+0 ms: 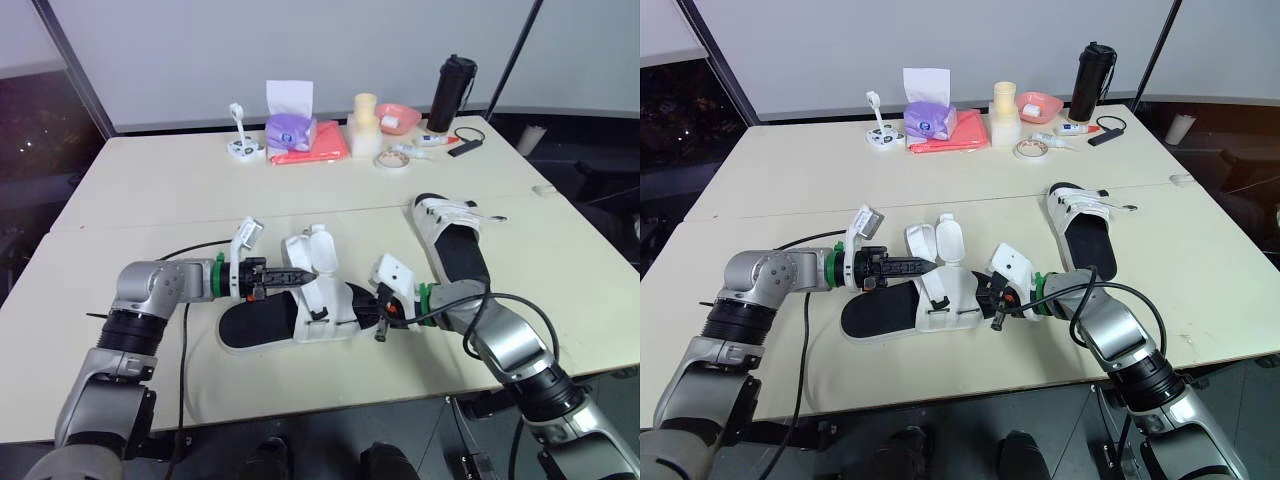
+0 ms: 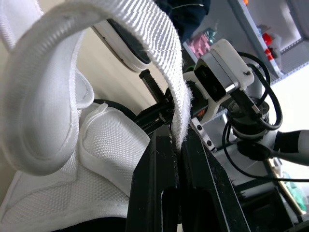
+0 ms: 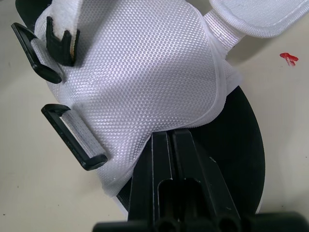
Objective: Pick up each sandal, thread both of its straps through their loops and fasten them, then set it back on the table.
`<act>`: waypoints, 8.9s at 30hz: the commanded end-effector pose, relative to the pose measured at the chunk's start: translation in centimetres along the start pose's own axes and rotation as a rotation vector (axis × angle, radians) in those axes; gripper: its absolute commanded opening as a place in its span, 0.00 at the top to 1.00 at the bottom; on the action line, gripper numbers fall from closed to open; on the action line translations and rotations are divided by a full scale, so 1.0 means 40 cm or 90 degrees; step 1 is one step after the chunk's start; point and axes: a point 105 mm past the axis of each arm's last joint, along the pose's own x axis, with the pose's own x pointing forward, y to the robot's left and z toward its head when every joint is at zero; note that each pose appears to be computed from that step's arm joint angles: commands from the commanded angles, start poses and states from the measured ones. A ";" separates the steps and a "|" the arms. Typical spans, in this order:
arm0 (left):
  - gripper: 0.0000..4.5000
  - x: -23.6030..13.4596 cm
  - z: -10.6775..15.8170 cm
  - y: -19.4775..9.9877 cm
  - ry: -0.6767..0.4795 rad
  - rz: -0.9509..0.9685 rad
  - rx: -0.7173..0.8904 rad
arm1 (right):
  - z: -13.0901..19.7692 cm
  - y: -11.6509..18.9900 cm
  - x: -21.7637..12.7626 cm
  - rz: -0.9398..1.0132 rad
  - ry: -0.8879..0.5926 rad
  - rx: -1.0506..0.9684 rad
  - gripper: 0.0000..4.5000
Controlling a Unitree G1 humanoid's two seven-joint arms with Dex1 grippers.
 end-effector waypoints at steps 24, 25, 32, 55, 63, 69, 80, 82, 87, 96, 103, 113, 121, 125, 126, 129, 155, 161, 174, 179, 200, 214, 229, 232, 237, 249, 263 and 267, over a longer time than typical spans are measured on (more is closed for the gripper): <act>1.00 0.000 0.025 -0.046 -0.010 -0.034 0.013 | -0.029 0.012 0.013 0.011 0.029 0.017 1.00; 1.00 0.000 0.022 -0.045 -0.008 -0.034 0.013 | -0.029 0.012 0.013 0.011 0.029 0.017 1.00; 1.00 0.001 0.009 -0.044 0.003 -0.033 0.013 | -0.032 0.014 0.011 0.009 0.031 0.018 1.00; 1.00 0.000 -0.024 0.003 0.038 0.003 0.038 | -0.030 0.021 0.014 0.011 0.029 0.019 1.00; 1.00 0.012 -0.003 -0.004 0.027 -0.009 0.059 | -0.030 0.023 0.013 0.012 0.030 0.021 1.00; 1.00 0.029 0.017 -0.026 0.021 -0.035 0.077 | -0.029 0.023 0.013 0.012 0.030 0.021 1.00; 1.00 0.008 0.015 -0.037 0.057 -0.046 0.120 | -0.029 0.024 0.015 0.012 0.029 0.023 1.00; 1.00 0.006 0.014 -0.037 0.064 -0.047 0.131 | -0.029 0.025 0.016 0.013 0.029 0.023 1.00; 1.00 0.004 0.012 -0.036 0.076 -0.050 0.154 | -0.027 0.025 0.018 0.014 0.027 0.023 1.00; 1.00 0.027 -0.006 -0.030 0.115 -0.053 0.173 | -0.028 0.024 0.019 0.013 0.028 0.024 1.00; 1.00 0.043 -0.026 -0.025 0.160 -0.052 0.239 | -0.028 0.026 0.018 0.012 0.026 0.025 1.00; 1.00 0.042 -0.107 -0.041 0.210 -0.071 0.265 | -0.029 0.028 0.020 0.013 0.027 0.025 1.00; 1.00 0.030 -0.143 -0.042 0.230 -0.061 0.275 | -0.028 0.027 0.023 0.015 0.026 0.023 1.00; 0.71 0.017 -0.135 -0.042 0.205 -0.034 0.255 | -0.028 0.029 0.026 0.016 0.025 0.024 1.00; 0.60 0.015 -0.129 -0.043 0.193 -0.026 0.257 | -0.027 0.029 0.027 0.016 0.025 0.024 1.00; 0.28 0.010 -0.106 -0.050 0.152 -0.008 0.253 | -0.026 0.027 0.028 0.015 0.023 0.026 1.00; 0.18 -0.072 -0.278 -0.024 0.143 0.135 0.266 | -0.028 0.023 0.028 0.024 0.027 0.019 1.00; 0.18 -0.050 -0.264 -0.002 0.098 0.180 0.336 | -0.030 0.025 0.023 0.025 0.031 0.018 1.00; 0.18 0.012 -0.261 -0.045 0.052 0.117 0.275 | -0.029 0.030 0.029 0.033 0.033 0.011 1.00; 0.18 0.026 -0.259 -0.044 0.057 0.087 0.247 | -0.028 0.032 0.030 0.032 0.032 0.012 1.00; 0.99 0.001 -0.284 -0.082 0.116 0.009 0.208 | -0.029 0.035 0.029 0.027 0.030 0.017 1.00; 0.99 -0.061 -0.198 -0.198 0.147 -0.120 0.294 | -0.028 0.027 0.029 0.021 0.029 0.016 1.00; 0.99 0.008 0.103 -0.060 -0.108 0.019 0.246 | -0.025 0.022 0.030 0.015 0.026 0.010 1.00; 0.99 0.036 0.109 -0.021 -0.116 0.022 0.204 | -0.024 0.020 0.031 0.014 0.026 0.009 1.00; 0.85 0.054 0.114 0.032 -0.137 0.037 0.113 | -0.026 0.022 0.028 0.012 0.026 0.011 1.00; 0.21 -0.030 0.178 0.110 -0.268 0.161 0.028 | -0.028 0.028 0.031 0.011 0.026 0.017 1.00; 0.21 -0.102 -0.063 0.015 -0.004 0.078 0.089 | -0.029 0.022 0.030 0.015 0.029 0.012 1.00; 0.21 -0.065 -0.123 0.035 0.059 0.065 0.126 | -0.025 0.022 0.030 0.016 0.028 0.011 1.00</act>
